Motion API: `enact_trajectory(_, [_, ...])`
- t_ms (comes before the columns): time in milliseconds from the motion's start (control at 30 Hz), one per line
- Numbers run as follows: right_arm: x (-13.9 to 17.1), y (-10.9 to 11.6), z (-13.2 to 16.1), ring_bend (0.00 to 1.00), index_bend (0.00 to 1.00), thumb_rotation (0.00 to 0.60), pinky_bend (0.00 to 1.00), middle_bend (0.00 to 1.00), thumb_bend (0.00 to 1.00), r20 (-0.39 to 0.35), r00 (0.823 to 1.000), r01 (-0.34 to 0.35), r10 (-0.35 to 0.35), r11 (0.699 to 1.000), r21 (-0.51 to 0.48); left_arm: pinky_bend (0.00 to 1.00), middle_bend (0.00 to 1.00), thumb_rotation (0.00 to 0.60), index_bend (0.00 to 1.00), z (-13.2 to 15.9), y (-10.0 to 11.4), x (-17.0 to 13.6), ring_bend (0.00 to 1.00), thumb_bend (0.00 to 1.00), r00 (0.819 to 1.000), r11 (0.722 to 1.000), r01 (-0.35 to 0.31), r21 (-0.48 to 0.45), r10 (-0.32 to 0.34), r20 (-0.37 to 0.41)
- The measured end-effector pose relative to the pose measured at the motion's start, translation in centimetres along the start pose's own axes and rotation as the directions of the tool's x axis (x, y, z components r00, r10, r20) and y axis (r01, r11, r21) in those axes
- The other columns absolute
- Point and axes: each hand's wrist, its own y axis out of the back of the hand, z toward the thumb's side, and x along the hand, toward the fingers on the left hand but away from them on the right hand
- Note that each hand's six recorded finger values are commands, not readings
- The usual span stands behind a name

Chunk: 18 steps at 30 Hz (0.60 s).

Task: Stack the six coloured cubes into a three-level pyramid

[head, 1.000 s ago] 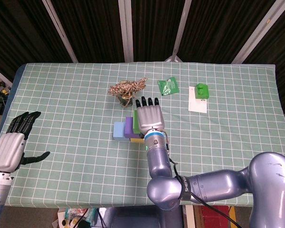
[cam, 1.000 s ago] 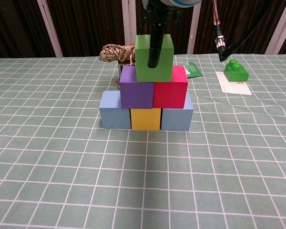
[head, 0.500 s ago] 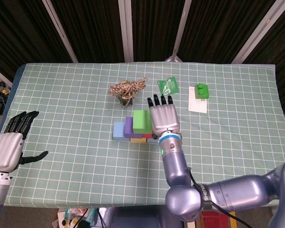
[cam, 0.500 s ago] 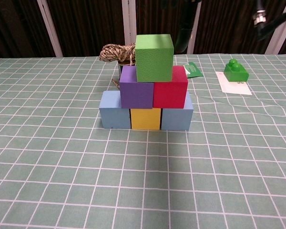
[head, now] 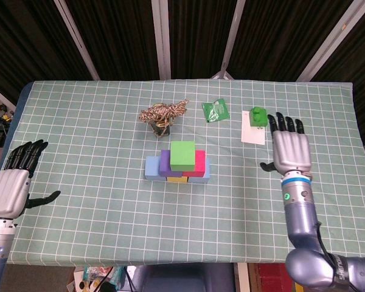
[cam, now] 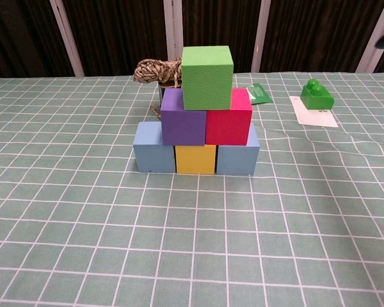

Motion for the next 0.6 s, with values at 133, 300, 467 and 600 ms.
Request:
enact_trajectory(133, [0.7, -1.8, -4.6, 0.0, 0.0, 0.6, 0.0, 0.0, 0.18, 0.021, 1.0, 0.021, -0.019, 0.996, -0.089, 0.0, 0.02, 0.6, 0.0, -1.2, -1.0, 0.0, 0.0, 0.14, 1.0, 1.0, -0.008, 0.02, 0.009, -0.014])
enact_trajectory(300, [2.5, -4.7, -9.3, 0.0, 0.0, 0.6, 0.0, 0.0, 0.18, 0.034, 0.999, 0.027, -0.022, 0.986, -0.166, 0.0, 0.0, 0.6, 0.0, -3.8, -2.1, -0.8, 0.0, 0.14, 0.998, 0.999, -0.031, 0.044, 0.033, -0.05])
enact_trajectory(467, [4.6, -8.2, -14.1, 0.0, 0.0, 0.6, 0.0, 0.0, 0.18, 0.049, 0.998, 0.034, -0.025, 0.983, -0.179, 0.0, 0.0, 0.6, 0.0, -6.7, -2.5, -2.4, 0.0, 0.13, 0.995, 0.995, -0.065, 0.078, 0.071, -0.076])
enact_trajectory(600, [5.9, -10.3, -16.8, 0.0, 0.0, 0.6, 0.0, 0.0, 0.18, 0.062, 0.997, 0.052, -0.042, 0.983, -0.176, 0.0, 0.0, 0.6, 0.0, -8.6, -2.8, -3.5, 0.0, 0.13, 0.991, 0.991, -0.084, 0.101, 0.094, -0.099])
